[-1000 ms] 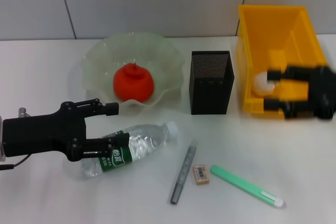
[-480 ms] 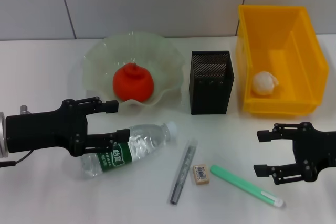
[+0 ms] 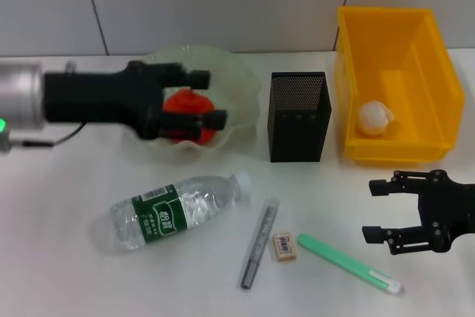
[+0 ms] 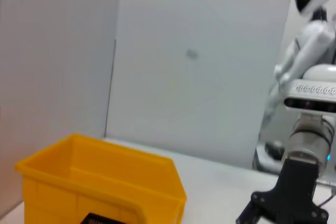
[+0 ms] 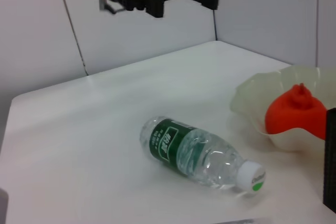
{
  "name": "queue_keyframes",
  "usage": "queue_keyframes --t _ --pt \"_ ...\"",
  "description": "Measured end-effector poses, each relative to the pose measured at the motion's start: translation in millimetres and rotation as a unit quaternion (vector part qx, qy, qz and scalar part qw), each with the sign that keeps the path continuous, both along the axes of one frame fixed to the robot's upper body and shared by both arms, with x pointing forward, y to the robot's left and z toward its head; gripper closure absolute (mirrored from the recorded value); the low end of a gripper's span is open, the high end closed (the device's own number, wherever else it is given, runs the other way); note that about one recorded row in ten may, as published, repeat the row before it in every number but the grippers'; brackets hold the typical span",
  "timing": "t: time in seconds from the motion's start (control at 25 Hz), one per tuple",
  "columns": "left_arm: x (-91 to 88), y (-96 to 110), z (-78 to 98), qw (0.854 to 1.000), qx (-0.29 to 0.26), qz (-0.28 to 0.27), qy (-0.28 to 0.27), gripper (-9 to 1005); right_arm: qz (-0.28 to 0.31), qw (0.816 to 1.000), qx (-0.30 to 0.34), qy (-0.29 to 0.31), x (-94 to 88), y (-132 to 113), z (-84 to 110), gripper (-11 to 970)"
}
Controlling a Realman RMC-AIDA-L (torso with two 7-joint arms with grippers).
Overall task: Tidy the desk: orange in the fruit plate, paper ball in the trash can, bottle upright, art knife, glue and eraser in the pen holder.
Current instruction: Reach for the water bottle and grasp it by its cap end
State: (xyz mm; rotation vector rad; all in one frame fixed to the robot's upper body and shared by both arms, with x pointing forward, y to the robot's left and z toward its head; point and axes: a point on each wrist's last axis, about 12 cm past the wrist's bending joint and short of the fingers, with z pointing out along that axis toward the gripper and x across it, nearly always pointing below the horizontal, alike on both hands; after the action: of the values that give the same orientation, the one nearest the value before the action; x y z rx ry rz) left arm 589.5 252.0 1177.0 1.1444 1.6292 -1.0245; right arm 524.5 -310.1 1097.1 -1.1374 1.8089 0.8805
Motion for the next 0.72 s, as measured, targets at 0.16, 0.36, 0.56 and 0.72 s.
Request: queue_keyframes --t 0.16,0.36,0.56,0.72 --pt "19.2 -24 23.9 0.996 0.091 -0.017 0.014 211 -0.005 1.000 -0.003 -0.001 1.1 -1 0.1 128" --pt "30.7 -65 38.6 0.975 0.218 -0.034 0.037 212 -0.010 1.000 -0.006 -0.002 2.6 -2 0.6 128" --pt "38.0 -97 33.2 0.947 0.316 -0.029 0.055 212 -0.013 1.000 -0.009 -0.004 4.0 -3 1.7 128" --pt "41.3 -116 23.4 0.933 0.355 -0.015 0.056 212 -0.018 1.000 -0.014 -0.006 5.3 -5 1.9 128"
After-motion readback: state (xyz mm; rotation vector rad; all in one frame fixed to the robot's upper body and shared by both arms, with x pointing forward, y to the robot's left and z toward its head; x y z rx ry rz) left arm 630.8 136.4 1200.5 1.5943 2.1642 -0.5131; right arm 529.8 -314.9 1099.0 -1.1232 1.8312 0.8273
